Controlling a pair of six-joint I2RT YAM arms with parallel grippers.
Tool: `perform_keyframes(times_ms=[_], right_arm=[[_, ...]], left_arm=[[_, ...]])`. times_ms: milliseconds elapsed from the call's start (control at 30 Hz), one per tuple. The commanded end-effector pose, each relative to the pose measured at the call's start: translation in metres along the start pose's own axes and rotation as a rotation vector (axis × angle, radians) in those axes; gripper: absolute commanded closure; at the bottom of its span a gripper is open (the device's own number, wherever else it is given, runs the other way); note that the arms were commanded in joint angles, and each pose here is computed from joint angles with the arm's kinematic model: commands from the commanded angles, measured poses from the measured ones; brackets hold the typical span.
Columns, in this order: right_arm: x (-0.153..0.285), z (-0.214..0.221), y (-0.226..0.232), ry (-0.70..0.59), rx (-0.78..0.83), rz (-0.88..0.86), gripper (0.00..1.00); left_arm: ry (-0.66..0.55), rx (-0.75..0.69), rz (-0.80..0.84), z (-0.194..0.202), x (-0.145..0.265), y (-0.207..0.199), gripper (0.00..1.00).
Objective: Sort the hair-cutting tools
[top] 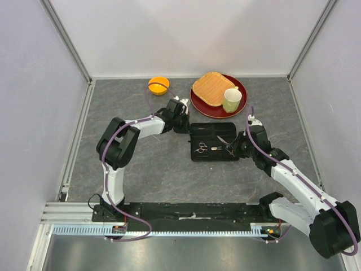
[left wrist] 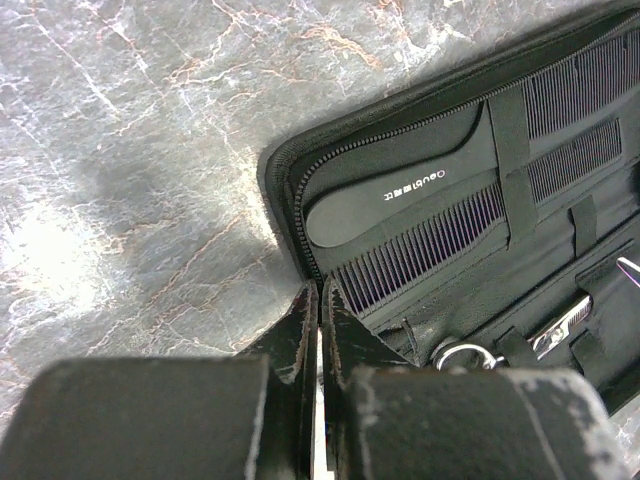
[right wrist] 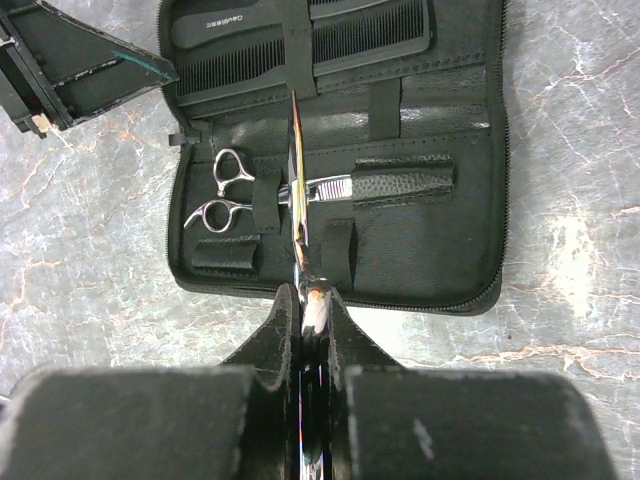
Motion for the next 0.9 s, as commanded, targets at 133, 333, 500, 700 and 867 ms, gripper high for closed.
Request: perform_keyframes(times_ms=[133, 333, 500, 700, 867], right_arm=[[0.000, -0.007, 0.010, -0.038, -0.010, -0.072, 1.00], [-0.003, -0.006, 0.010, -0.029, -0.013, -0.071, 1.00], [-0.005, -0.004, 0.010, -0.014, -0.010, -0.075, 1.00], [-0.010, -0.003, 0.009, -0.002, -0.009, -0.068, 1.00], [-0.013, -0.003, 0.007, -0.006, -0.009, -0.061, 1.00]], left_arm=[[0.037, -0.069, -0.077, 0.008, 0.019, 0.029, 0.98], [0.001, -0.037, -0.128, -0.007, 0.039, 0.066, 0.98], [0.017, -0.105, -0.206, -0.014, 0.049, 0.089, 0.98], [0.037, -0.085, -0.127, -0.023, 0.037, 0.083, 0.87], [0.057, -0.084, -0.101, -0.017, 0.027, 0.078, 0.73]])
Point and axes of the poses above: each gripper's point midway between its finger pads, its own x axis back along the fingers, its own y axis along the line the jaws close on, z = x × y, the point moved 6 cm from there along x, back along the fingers, and after that the axes turned 2 degrees about -x, right-handed, at the moved point
